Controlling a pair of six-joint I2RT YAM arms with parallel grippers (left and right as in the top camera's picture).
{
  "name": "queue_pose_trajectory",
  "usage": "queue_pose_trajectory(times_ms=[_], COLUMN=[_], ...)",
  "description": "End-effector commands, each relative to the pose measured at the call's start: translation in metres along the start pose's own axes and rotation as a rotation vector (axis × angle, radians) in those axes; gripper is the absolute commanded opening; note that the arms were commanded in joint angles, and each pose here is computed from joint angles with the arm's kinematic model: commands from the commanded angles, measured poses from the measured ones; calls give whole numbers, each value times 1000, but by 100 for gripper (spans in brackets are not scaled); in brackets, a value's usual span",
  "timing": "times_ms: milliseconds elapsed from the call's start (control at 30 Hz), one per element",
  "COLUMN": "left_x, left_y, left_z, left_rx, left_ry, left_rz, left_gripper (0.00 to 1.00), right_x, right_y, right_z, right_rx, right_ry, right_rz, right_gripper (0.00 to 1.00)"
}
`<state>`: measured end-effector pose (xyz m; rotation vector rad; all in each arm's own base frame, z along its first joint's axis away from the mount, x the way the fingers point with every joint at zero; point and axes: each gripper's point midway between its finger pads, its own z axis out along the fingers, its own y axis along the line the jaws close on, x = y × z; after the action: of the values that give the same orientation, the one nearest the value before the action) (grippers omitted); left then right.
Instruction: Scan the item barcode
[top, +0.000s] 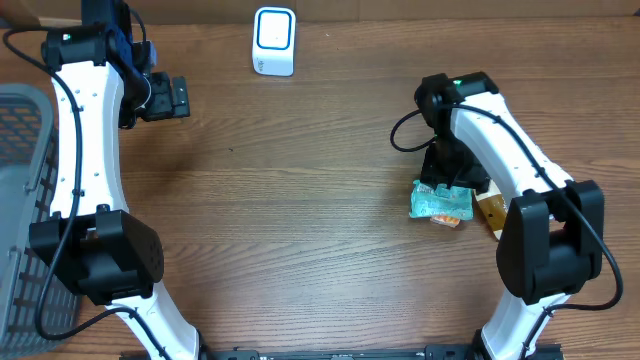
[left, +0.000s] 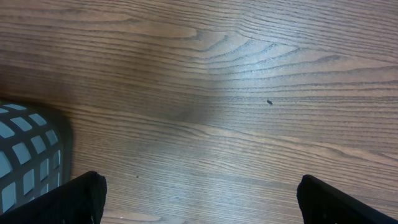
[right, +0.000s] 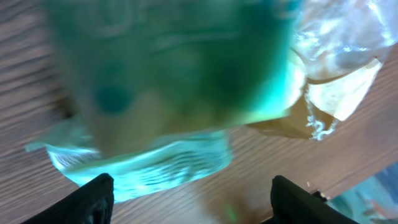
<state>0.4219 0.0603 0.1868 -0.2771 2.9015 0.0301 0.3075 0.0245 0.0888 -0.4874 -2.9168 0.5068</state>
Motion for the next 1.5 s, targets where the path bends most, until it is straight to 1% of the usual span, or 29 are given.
queue_pose_trajectory(times_ms=[0,33,133,233,300,367,400,467,533,633,700,900,967,1067,1267,1333,1467], left_x=[-1,-1,-1,-1,-1,-1,-1,-1,-1,-1,-1,-1,-1,-1,-1,-1,-1], left_y=[-1,-1,-1,-1,-1,-1,-1,-1,-1,-1,-1,-1,-1,-1,-1,-1,-1], left_z=[-11,-11,-11,-11,-11,-11,-11,-11,-11,-11,-11,-11,-11,-11,-11,-11,-11], left_rx=[5,5,5,5,5,5,5,5,5,5,5,5,5,5,5,5,5], left_ry=[-28,-28,-28,-28,-28,-28,-28,-28,-28,-28,-28,-28,-28,-28,-28,-28,-28], left_rz=[12,12,12,12,12,12,12,12,12,12,12,12,12,12,12,12,12], left_gripper=[100,100,100,100,100,100,100,100,100,100,100,100,100,100,100,100,100], right_x=[-5,-6,-7,-4,5,15,23,35,56,87,106,142,148,155,144,129,105], right_y=[-17,-18,-22,-10,12,24,26,24,15,-5,-23,-56,-61,-64,-73,-76,-75], right_z=[-15,-17,-30,-61,-92,-123,-146,-173,-206,-238,-250,-271,-272,-265,-248,-246,-239], right_rx=[10,9,-17,-166,-345,-482,-562,-649,-754,-852,-873,-922,-927,-919,-811,-765,-745], right_ry=[-67,-78,-124,-201,-278,-359,-423,-498,-586,-690,-750,-890,-905,-880,-863,-902,-985], right_rz=[38,39,28,-63,-186,-277,-308,-323,-342,-358,-354,-345,-344,-346,-298,-255,-206], right_gripper=[97,100,100,100,100,100,100,100,100,100,100,100,100,100,100,100,100])
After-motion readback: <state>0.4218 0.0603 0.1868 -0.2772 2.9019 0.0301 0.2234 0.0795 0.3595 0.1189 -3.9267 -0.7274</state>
